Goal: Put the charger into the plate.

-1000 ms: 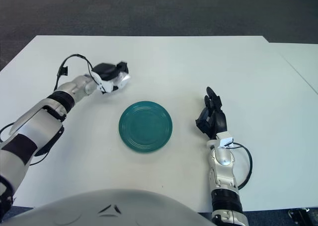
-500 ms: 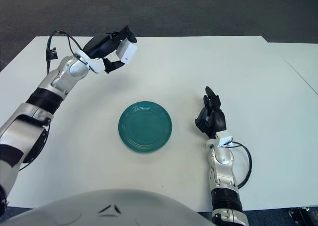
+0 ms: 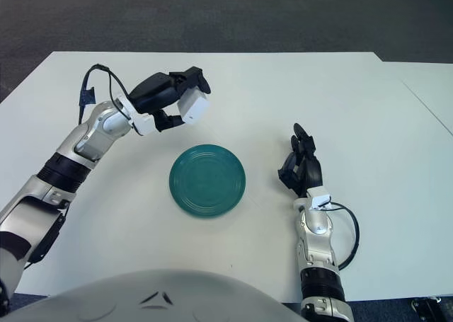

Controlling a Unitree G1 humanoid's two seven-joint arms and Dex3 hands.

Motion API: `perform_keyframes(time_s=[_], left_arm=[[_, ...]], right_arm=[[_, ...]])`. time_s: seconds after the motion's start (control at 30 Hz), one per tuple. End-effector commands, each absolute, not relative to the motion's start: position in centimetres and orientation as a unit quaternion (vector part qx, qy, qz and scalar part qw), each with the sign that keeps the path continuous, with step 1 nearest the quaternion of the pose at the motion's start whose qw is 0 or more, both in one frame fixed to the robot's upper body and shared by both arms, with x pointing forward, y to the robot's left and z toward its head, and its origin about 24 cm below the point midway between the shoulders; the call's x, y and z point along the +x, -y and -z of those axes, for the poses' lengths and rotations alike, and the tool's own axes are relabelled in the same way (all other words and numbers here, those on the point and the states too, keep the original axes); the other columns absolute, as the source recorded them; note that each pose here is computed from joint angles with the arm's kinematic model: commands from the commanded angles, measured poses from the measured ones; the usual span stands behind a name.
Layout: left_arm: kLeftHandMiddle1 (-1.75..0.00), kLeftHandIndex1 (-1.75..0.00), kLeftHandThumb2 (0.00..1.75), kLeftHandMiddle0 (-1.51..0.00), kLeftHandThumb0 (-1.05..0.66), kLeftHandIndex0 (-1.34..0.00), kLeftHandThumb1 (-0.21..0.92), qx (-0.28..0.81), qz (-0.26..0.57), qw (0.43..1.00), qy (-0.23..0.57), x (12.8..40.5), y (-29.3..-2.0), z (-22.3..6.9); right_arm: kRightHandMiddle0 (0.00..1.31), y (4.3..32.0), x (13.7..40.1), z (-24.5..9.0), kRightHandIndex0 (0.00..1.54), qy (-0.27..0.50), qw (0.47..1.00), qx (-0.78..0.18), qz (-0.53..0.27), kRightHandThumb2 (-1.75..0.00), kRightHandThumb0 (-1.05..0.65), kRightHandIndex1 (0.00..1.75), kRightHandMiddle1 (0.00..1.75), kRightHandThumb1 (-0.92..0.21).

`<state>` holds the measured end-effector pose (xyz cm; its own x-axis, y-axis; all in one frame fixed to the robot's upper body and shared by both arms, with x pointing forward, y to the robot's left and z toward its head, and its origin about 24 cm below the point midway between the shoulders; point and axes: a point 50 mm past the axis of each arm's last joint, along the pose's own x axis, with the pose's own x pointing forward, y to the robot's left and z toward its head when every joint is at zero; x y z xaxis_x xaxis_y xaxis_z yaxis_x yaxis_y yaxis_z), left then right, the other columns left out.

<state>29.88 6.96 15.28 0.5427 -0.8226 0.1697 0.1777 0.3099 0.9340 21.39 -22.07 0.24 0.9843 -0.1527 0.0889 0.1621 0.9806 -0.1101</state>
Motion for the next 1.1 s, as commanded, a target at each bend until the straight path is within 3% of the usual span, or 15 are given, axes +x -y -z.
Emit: perform_keyframes(time_s=[0.0, 0.4, 0.5, 0.77, 1.07], left_arm=[[-1.69, -1.75, 1.51, -0.74, 0.0, -0.53, 0.14, 0.491, 0.367, 0.71, 0.347, 28.7, -6.0, -14.3], [-1.68, -1.75, 1.59, -0.8, 0.0, -0.59, 0.06, 0.513, 0.428, 0.654, 0.354, 25.9, -4.0, -11.8], [-1.69, -1.75, 1.6, -0.8, 0.0, -0.6, 0.06, 0.548, 0.436, 0.612, 0.367, 25.4, -3.1, -11.2], [-1.64, -1.75, 1.6, -0.84, 0.0, -0.6, 0.04, 0.6, 0.478, 0.542, 0.342, 25.0, -1.7, -8.5], [-1.65, -1.75, 1.59, -0.84, 0.0, -0.58, 0.05, 0.621, 0.504, 0.502, 0.328, 25.0, -1.7, -6.0]], right_arm=[[0.0, 21.4, 20.3, 1.6, 0.13, -0.008, 0.996, -0.049, 0.076, -1.03, -0.93, 0.0, 0.35, -0.92], [0.0, 21.0, 20.3, 1.6, 0.14, -0.012, 0.995, -0.049, 0.084, -1.03, -0.92, 0.01, 0.34, -0.92], [0.0, 20.9, 20.2, 1.6, 0.15, -0.01, 0.995, -0.047, 0.085, -1.03, -0.92, 0.01, 0.35, -0.92], [0.0, 20.5, 20.4, 1.5, 0.15, -0.012, 0.996, -0.045, 0.078, -1.03, -0.94, 0.0, 0.34, -0.92], [0.0, 20.0, 20.6, 1.5, 0.16, -0.022, 0.996, -0.043, 0.076, -1.03, -0.93, 0.01, 0.34, -0.92]])
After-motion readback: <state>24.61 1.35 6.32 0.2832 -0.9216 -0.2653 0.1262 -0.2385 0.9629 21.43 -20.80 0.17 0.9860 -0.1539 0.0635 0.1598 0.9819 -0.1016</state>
